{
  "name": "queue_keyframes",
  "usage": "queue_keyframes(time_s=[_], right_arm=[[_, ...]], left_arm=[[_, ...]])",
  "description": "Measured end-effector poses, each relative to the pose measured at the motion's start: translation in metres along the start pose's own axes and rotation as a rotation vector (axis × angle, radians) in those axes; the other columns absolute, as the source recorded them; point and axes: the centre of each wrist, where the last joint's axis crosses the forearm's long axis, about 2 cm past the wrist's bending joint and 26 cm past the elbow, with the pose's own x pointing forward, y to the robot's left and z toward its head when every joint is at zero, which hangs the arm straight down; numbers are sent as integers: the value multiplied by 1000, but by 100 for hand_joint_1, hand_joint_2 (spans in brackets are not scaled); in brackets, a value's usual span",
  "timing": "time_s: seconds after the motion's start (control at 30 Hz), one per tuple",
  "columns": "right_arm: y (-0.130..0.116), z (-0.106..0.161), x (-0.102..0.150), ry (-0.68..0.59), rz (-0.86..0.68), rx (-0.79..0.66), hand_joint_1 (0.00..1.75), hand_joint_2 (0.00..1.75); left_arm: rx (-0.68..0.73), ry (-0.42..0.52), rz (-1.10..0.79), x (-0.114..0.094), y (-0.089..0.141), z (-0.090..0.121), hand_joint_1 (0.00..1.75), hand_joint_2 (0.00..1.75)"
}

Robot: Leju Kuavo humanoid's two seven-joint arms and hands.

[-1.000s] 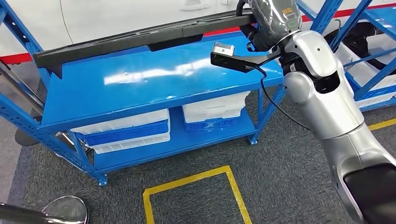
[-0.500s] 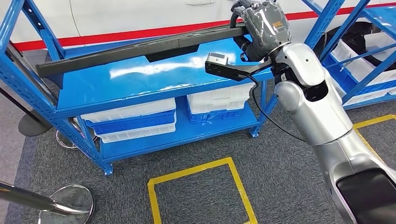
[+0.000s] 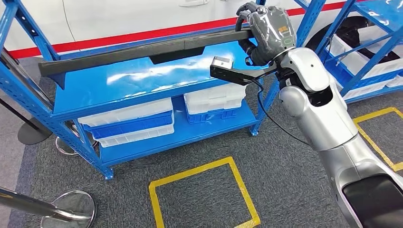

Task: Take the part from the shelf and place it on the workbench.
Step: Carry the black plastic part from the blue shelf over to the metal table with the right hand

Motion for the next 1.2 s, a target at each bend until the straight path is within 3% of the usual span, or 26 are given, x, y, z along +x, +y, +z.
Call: queue_keyframes(time_s=[0.43, 1.2], right_arm=[[12, 7, -2, 29, -6, 24, 175, 175], [11, 9, -5, 45, 24, 9, 175, 175]], left_arm=[[-3, -1, -4, 0, -1, 0, 0, 175], [7, -4, -14, -1, 0, 0, 0, 175]])
